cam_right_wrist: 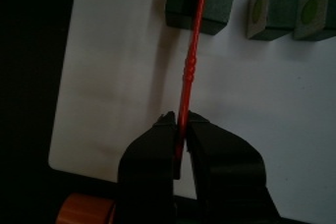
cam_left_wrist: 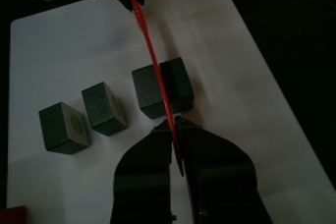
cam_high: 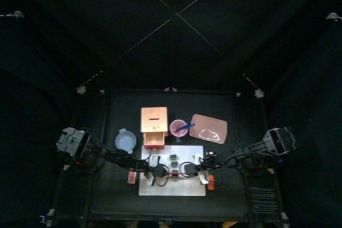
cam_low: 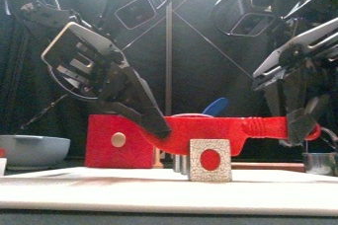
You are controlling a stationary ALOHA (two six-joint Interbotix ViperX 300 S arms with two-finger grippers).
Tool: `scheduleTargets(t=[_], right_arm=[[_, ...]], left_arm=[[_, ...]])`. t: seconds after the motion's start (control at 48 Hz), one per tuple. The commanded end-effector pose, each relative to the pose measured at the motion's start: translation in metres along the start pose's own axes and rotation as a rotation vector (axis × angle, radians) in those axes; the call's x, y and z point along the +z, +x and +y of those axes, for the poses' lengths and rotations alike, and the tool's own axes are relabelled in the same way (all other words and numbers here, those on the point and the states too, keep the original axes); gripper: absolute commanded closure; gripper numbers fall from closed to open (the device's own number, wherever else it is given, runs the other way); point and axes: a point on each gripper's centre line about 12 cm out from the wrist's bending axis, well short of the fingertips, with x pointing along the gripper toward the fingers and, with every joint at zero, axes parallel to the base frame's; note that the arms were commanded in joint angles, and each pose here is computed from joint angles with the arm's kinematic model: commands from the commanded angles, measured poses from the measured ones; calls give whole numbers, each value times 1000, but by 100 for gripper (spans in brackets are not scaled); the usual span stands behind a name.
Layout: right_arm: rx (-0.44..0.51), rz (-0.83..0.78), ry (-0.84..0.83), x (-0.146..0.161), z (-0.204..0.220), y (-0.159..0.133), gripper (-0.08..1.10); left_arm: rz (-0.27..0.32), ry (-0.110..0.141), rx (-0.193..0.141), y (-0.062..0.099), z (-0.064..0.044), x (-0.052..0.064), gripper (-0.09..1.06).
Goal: Place sushi on board then cut the sushi with the knife then place the pieces on the plate
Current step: Cut the sushi into 4 pieces
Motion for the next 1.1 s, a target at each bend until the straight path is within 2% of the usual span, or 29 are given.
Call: scheduleTargets(t=[0.021, 0.167, 0.312, 0.729, 0.875, 0.958, 1.104], right_arm=[[4, -43, -6, 14, 3, 1, 63], [10, -26, 12, 13, 4, 7, 63], [19, -41, 10, 19, 8, 5, 63], [16, -62, -1, 26, 7, -1, 63], [16, -87, -13, 34, 8, -10, 63], [16, -113, -24, 43, 8, -21, 63], [15, -138, -46, 51, 9, -36, 63]], left_arm=[[-21, -11, 17, 5, 6, 8, 56], [-16, -24, 14, 9, 3, 7, 56], [-28, -28, 4, 9, -3, 13, 56], [-57, -28, 11, 5, 0, 22, 56], [-89, -16, 11, -5, 2, 33, 56], [-115, -19, 14, -12, 4, 41, 56], [-140, -19, 16, -22, 6, 47, 52]])
